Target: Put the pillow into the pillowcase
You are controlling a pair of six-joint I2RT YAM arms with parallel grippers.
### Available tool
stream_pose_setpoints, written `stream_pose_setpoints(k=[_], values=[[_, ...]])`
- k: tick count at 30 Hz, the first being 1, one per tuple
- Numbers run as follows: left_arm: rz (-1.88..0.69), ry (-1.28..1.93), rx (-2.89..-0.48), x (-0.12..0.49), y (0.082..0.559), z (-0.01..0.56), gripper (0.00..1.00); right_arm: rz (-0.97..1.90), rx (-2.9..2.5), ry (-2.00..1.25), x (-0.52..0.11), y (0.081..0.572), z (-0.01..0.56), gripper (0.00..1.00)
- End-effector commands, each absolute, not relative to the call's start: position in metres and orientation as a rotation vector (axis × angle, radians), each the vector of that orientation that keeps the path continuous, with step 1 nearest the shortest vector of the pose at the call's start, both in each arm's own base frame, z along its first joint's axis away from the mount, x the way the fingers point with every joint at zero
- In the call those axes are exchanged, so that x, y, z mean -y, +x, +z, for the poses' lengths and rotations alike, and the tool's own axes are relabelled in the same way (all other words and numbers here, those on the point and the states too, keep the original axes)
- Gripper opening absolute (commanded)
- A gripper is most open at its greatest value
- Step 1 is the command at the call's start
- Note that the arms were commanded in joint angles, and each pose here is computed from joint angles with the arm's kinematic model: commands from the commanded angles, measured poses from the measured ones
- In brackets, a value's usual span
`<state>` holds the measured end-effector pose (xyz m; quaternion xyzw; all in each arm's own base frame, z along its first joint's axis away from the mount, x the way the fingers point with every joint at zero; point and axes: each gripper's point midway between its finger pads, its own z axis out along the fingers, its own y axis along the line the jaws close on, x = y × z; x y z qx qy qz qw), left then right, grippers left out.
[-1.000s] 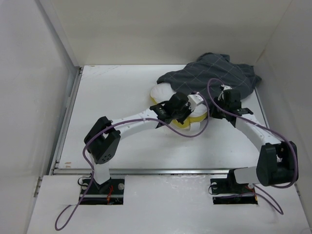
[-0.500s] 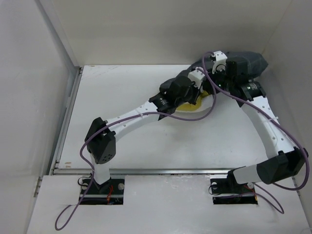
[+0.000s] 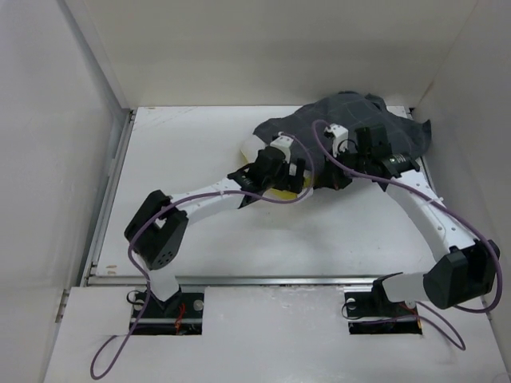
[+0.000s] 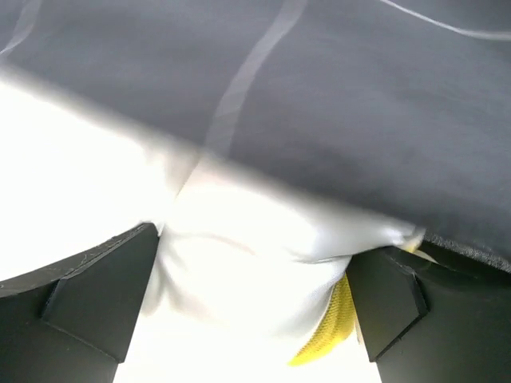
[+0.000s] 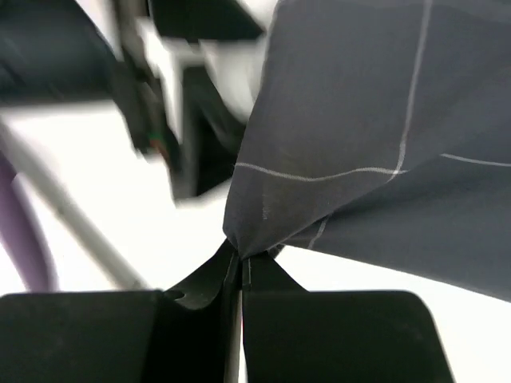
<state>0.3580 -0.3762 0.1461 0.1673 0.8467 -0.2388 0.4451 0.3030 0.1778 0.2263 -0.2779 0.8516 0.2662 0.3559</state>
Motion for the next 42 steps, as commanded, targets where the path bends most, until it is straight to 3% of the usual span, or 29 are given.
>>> stream_pose_setpoints(k=[1,4,6,8,11,16,22,26,29,36,38,39,41,42], values=[[-0.639,0.193,-1.997,0.346,0.356,0.2,1.0,0.944,-2.137,-0.81,-0.203,0.262,0.243,0.0],[-0.635,0.145,-2.026,0.317,0.337,0.198,1.0,0.949,-2.213,-0.796,-0.201,0.26,0.218,0.02],[-0.627,0.106,-2.037,0.297,0.334,0.199,1.0,0.972,-2.264,-0.82,-0.202,0.258,0.201,0.1],[-0.624,0.049,-2.08,0.282,0.33,0.195,1.0,0.949,-2.341,-0.858,-0.201,0.249,0.18,0.35],[-0.607,-0.058,-2.105,0.255,0.331,0.189,1.0,0.857,-2.379,-0.937,-0.211,0.247,0.165,0.5],[-0.558,-0.224,-2.177,0.22,0.345,0.16,0.98,0.784,-2.288,-0.938,-0.232,0.277,0.192,0.56],[-0.642,-0.304,-2.155,0.204,0.386,0.143,0.88,0.534,-2.191,-0.781,-0.259,0.37,0.224,0.56],[-0.721,-0.271,-2.144,0.212,0.419,0.136,0.76,0.358,-2.232,-0.742,-0.28,0.43,0.2,0.56],[-0.786,-0.2,-2.131,0.227,0.427,0.134,0.72,0.308,-2.192,-0.742,-0.297,0.454,0.208,0.56],[-0.881,-0.112,-2.162,0.249,0.435,0.116,0.6,0.156,-2.235,-0.729,-0.305,0.488,0.164,0.6],[-0.872,-0.103,-2.172,0.25,0.438,0.11,0.46,0.029,-2.256,-0.604,-0.286,0.497,0.161,0.49],[-0.875,-0.1,-2.161,0.251,0.44,0.112,0.46,-0.022,-2.26,-0.585,-0.279,0.499,0.156,0.43],[-0.875,-0.1,-2.161,0.251,0.44,0.112,0.34,-0.079,-2.246,-0.539,-0.27,0.502,0.16,0.31],[-0.87,-0.083,-2.15,0.251,0.441,0.114,0.3,-0.128,-2.234,-0.512,-0.262,0.505,0.163,0.18]])
